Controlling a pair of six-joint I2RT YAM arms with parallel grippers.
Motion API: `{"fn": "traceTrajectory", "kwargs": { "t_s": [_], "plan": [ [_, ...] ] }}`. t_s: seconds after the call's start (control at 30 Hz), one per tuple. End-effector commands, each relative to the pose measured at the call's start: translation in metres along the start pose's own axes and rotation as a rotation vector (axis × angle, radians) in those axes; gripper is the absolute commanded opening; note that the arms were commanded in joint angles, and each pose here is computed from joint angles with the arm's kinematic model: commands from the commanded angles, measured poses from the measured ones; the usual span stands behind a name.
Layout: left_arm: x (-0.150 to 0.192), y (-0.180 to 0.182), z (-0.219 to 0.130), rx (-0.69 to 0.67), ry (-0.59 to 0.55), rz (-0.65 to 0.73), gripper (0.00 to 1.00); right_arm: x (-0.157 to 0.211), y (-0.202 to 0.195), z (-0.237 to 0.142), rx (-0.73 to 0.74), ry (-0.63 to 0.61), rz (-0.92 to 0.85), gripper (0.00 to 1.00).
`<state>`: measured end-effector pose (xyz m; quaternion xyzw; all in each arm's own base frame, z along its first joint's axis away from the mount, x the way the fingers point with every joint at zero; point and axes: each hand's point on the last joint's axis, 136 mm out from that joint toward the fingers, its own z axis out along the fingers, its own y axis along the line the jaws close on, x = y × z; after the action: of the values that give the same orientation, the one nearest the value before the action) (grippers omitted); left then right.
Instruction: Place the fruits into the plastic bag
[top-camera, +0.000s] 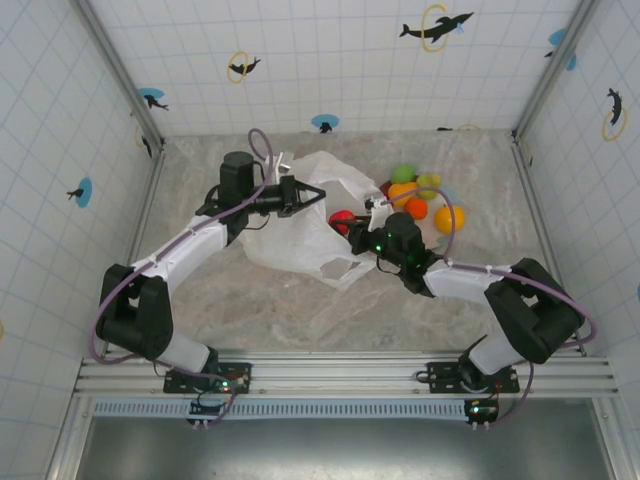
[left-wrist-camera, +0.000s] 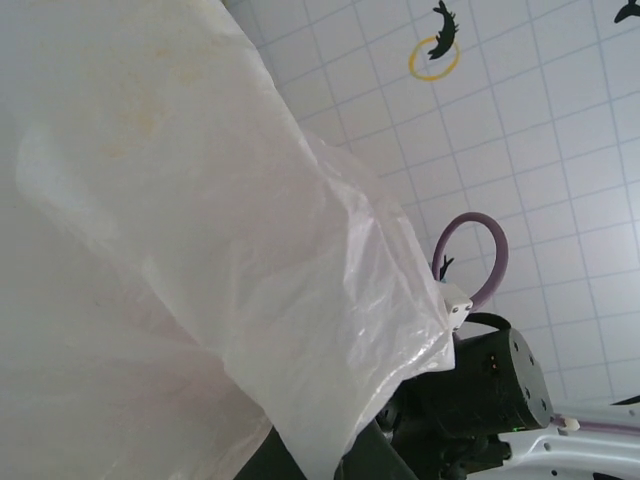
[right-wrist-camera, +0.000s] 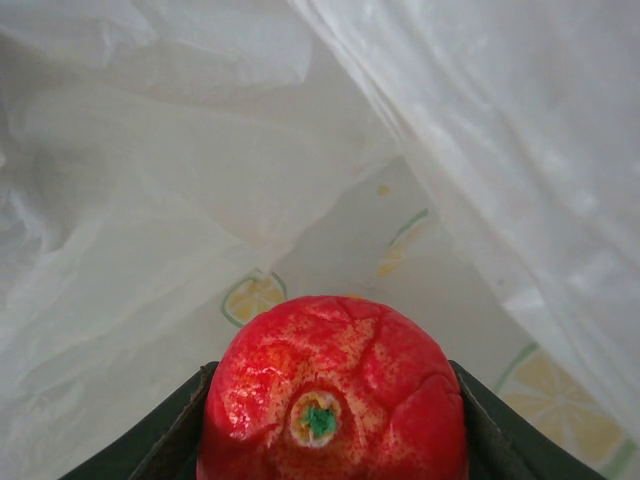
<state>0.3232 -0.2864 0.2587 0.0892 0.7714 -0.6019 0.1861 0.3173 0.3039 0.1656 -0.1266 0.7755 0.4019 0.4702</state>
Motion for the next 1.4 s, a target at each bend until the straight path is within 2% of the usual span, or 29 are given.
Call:
{"fn": "traceTrajectory", "kwargs": {
  "t_s": [0.0, 0.27, 0.67, 0.93, 1.27, 1.37],
  "plan": [
    [0.014, 0.008, -0.002, -0.008, 0.026, -0.013, 0.00, -0.010, 0.005, 0.005, 0.004, -0.024, 0.000, 0.50],
    [0.036, 0.042, -0.002, -0.072, 0.034, -0.070, 0.00, 0.009, -0.001, 0.027, 0.045, 0.008, 0.038, 0.51],
    [0.040, 0.052, 0.000, -0.078, 0.036, -0.089, 0.00, 0.022, -0.028, 0.058, 0.198, -0.026, 0.257, 0.51],
    [0.040, 0.053, 0.003, -0.069, 0.036, -0.098, 0.00, 0.032, -0.038, 0.083, 0.241, -0.065, 0.422, 0.52],
    [0.039, 0.054, 0.006, -0.063, 0.038, -0.105, 0.00, 0.040, -0.041, 0.123, 0.276, -0.063, 0.492, 0.60],
    [0.039, 0.054, 0.006, -0.062, 0.041, -0.106, 0.00, 0.042, -0.033, 0.133, 0.236, -0.022, 0.475, 0.68]
  ]
}}
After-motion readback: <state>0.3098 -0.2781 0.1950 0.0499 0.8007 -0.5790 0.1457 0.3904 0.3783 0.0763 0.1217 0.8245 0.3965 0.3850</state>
